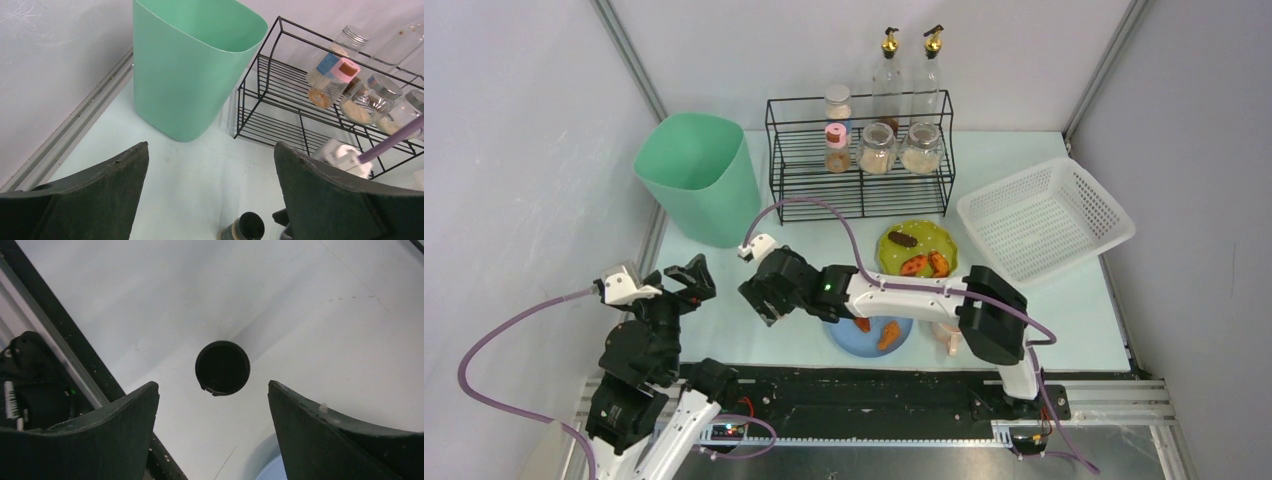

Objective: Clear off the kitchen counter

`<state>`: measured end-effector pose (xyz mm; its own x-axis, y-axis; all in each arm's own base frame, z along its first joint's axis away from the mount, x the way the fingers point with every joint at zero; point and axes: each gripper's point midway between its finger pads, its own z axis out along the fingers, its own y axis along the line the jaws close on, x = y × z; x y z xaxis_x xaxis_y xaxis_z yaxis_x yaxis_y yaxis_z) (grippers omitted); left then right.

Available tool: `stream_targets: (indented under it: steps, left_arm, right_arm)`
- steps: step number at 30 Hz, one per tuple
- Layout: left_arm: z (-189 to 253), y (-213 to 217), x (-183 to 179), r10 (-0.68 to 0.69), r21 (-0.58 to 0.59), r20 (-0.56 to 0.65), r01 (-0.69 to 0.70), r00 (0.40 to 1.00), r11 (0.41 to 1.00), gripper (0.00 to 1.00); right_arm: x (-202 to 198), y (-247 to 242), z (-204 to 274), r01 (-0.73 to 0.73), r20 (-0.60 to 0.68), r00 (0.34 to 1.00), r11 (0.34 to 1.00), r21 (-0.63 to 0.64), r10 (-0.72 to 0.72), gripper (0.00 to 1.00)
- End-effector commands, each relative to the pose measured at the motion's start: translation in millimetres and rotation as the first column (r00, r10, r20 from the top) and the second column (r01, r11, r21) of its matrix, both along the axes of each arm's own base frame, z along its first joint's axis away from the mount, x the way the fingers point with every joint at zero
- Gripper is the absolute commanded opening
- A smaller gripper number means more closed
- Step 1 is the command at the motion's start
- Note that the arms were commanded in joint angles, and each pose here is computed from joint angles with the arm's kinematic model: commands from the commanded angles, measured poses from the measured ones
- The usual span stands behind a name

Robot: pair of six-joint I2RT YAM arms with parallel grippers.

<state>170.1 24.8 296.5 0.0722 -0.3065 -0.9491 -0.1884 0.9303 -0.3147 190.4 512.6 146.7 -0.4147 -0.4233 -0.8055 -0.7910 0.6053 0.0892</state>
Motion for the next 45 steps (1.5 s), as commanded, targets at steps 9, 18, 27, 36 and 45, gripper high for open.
stream_targets:
  steps: [9, 18, 27, 36, 45]
  left_arm:
    - [2, 2, 2, 0.020, -0.004, 0.010, -0.020, 1.000, 1.000, 0.98]
    - [2, 3, 2, 0.021, -0.006, 0.013, -0.021, 1.000, 1.000, 0.98]
    - [2, 2, 2, 0.017, -0.006, 0.014, -0.017, 1.000, 1.000, 0.98]
    - [3, 2, 2, 0.015, -0.006, 0.014, -0.015, 1.000, 1.000, 0.98]
    - [3, 1, 3, 0.011, -0.004, 0.010, -0.011, 1.000, 1.000, 0.98]
  right_arm:
    - [18, 23, -20, 0.058, 0.014, 0.998, 0.997, 0.048, -0.059, 0.78]
    - [24, 26, -29, 0.077, 0.032, 0.996, 0.996, 0.051, -0.079, 0.62]
    - [28, 23, -20, 0.090, 0.059, 0.994, 0.994, 0.057, -0.094, 0.29]
    - [34, -2, 59, 0.106, 0.142, 0.981, 0.977, 0.186, -0.134, 0.20]
    - [61, -51, 151, 0.137, 0.223, 0.950, 0.930, 0.340, -0.221, 0.19]
